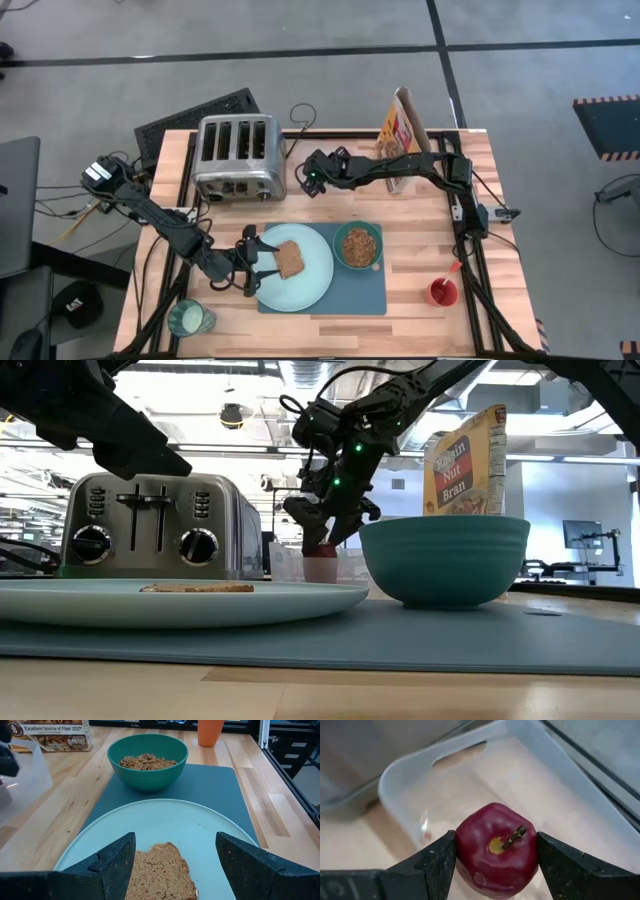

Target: Arrange a breakfast setting

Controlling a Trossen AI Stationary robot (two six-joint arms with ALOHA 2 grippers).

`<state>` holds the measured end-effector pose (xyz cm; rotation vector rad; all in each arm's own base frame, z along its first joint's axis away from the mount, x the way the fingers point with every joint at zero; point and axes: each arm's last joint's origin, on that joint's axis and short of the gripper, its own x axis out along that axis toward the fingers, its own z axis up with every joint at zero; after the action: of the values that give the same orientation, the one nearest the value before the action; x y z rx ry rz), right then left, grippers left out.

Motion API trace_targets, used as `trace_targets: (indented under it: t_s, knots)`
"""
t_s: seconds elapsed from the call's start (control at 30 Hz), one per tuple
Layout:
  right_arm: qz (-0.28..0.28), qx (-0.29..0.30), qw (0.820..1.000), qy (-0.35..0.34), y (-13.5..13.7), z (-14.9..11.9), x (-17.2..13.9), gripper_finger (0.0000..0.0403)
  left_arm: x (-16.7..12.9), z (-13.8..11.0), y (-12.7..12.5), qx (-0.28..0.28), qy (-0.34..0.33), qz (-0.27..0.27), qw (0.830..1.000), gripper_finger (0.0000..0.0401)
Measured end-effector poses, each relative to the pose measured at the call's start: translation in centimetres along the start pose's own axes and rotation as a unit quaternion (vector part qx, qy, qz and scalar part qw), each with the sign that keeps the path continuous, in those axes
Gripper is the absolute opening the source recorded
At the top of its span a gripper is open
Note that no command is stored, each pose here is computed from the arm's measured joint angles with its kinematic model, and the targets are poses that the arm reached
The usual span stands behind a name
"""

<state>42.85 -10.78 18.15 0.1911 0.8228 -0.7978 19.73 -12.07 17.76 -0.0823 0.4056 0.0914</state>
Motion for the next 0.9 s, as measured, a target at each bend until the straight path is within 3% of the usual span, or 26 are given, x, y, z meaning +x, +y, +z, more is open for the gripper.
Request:
trace_targets:
  t_s: [0.2,0.53,0.73,0.9]
  knots:
    - [0.013,-0.025,0.999,-0.018,0.6,0.6,-2.9,0.0276,0.0,0.0,0.0,0.0,0.0,0.0,1.0,0.0261]
    - [0.066,-0.063,0.994,-0.064,1.4,1.5,-12.6,0.0276,0.0,0.0,0.0,0.001,0.002,0.001,1.0,0.0261]
    - [0.104,-0.083,0.988,-0.074,1.1,0.6,-19.2,0.0276,0.0,0.0,0.0,-0.004,0.002,0.001,1.0,0.0261]
    - [0.121,-0.092,0.987,-0.041,0.5,-1.5,-23.4,0.0276,0.0,0.0,0.0,-0.007,0.0,0.0,1.0,0.0261]
